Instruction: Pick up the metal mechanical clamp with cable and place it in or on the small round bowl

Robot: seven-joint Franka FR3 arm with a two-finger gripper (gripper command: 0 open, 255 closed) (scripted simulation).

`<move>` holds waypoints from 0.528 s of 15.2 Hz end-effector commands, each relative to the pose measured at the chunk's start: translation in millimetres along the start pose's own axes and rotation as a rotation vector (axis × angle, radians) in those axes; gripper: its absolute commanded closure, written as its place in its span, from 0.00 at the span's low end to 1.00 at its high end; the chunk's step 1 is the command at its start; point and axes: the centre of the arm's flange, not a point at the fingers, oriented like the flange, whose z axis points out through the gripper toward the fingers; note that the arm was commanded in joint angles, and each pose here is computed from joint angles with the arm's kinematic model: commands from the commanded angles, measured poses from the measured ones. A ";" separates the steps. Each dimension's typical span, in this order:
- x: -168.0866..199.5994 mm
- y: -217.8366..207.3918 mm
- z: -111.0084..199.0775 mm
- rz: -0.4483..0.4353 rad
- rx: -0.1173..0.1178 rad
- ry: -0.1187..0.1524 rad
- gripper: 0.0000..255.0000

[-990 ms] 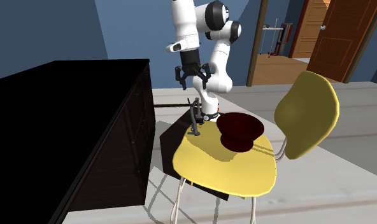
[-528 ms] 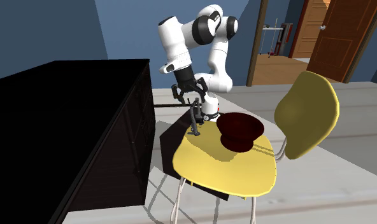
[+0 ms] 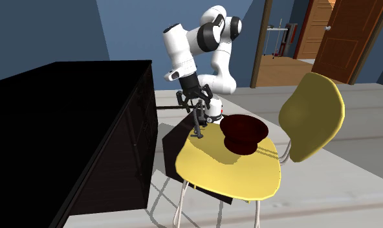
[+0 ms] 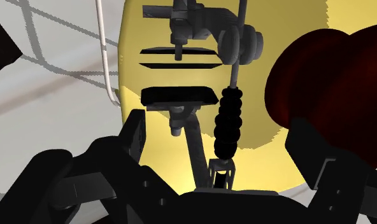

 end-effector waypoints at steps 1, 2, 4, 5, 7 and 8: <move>0.0 -0.1 0.3 0.000 0.000 0.000 0.00; 0.0 -0.1 0.3 0.000 0.000 0.000 0.00; 0.0 -0.1 0.2 0.000 0.000 0.000 1.00; 0.0 -0.1 0.2 0.000 0.000 0.000 1.00; 0.0 -0.1 0.2 0.000 0.000 0.000 1.00; 0.0 -0.1 0.2 0.000 0.000 0.000 1.00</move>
